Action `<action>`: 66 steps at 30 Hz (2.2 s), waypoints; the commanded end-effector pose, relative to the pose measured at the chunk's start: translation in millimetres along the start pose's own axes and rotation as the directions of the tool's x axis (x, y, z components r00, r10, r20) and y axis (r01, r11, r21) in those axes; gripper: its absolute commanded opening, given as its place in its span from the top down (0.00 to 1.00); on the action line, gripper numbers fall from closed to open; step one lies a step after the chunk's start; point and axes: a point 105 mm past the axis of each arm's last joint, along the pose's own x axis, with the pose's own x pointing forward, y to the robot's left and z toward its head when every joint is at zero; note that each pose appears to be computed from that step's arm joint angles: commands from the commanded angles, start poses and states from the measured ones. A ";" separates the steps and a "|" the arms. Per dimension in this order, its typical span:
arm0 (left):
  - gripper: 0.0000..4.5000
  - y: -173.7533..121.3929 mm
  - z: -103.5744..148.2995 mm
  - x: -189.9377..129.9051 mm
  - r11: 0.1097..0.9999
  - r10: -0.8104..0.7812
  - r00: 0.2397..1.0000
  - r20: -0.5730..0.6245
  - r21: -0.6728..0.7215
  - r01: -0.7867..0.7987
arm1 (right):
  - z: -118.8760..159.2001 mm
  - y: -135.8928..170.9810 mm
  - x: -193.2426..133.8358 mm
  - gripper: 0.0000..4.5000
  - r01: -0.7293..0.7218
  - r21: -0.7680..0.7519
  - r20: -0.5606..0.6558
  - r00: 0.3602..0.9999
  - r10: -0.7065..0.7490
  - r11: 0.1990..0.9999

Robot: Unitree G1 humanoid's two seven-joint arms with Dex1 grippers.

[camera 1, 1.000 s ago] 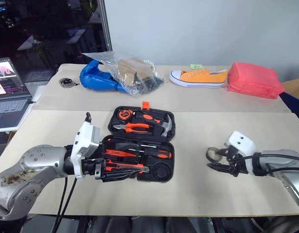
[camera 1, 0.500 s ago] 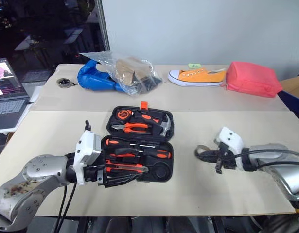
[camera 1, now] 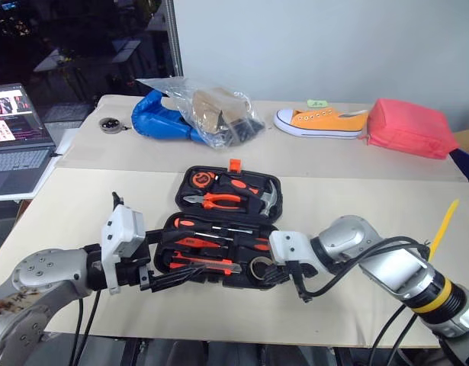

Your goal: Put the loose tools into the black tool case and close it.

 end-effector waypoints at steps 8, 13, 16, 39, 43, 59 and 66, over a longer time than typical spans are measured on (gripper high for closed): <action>0.18 14.3 -1.2 -11.6 0.994 0.100 0.995 0.015 -0.033 -0.100 | -3.6 -1.4 0.2 0.71 -0.027 -0.006 0.021 0.999 0.027 1.000; 0.18 42.9 -10.5 -20.2 0.951 0.278 0.960 0.026 -0.148 -0.271 | 34.3 -16.0 -32.0 0.64 0.061 0.046 0.258 0.964 -0.071 0.997; 0.18 76.6 -10.9 -25.1 0.871 0.467 0.884 0.027 -0.187 -0.454 | 46.1 -25.3 -52.1 0.64 0.088 0.162 0.353 0.925 -0.141 0.983; 0.24 207.1 -44.2 44.1 0.668 0.380 0.832 -0.405 -0.502 -0.550 | -50.1 -142.3 -64.6 0.63 0.523 0.741 -0.242 0.793 -0.560 0.421; 0.50 206.5 -48.6 49.9 0.670 0.341 0.844 -0.414 -0.523 -0.527 | -54.6 -138.3 -64.3 0.77 0.526 0.737 -0.261 0.801 -0.538 0.425; 0.99 221.8 -1.7 70.3 0.777 0.450 0.879 -0.155 -0.418 -0.471 | -7.3 -182.0 -94.3 1.00 0.536 0.709 0.070 0.592 -0.803 0.457; 0.99 209.7 38.9 66.6 0.880 0.476 0.867 0.148 -0.082 -0.469 | 40.5 -177.6 -119.7 1.00 0.637 0.507 0.436 0.391 -0.811 0.580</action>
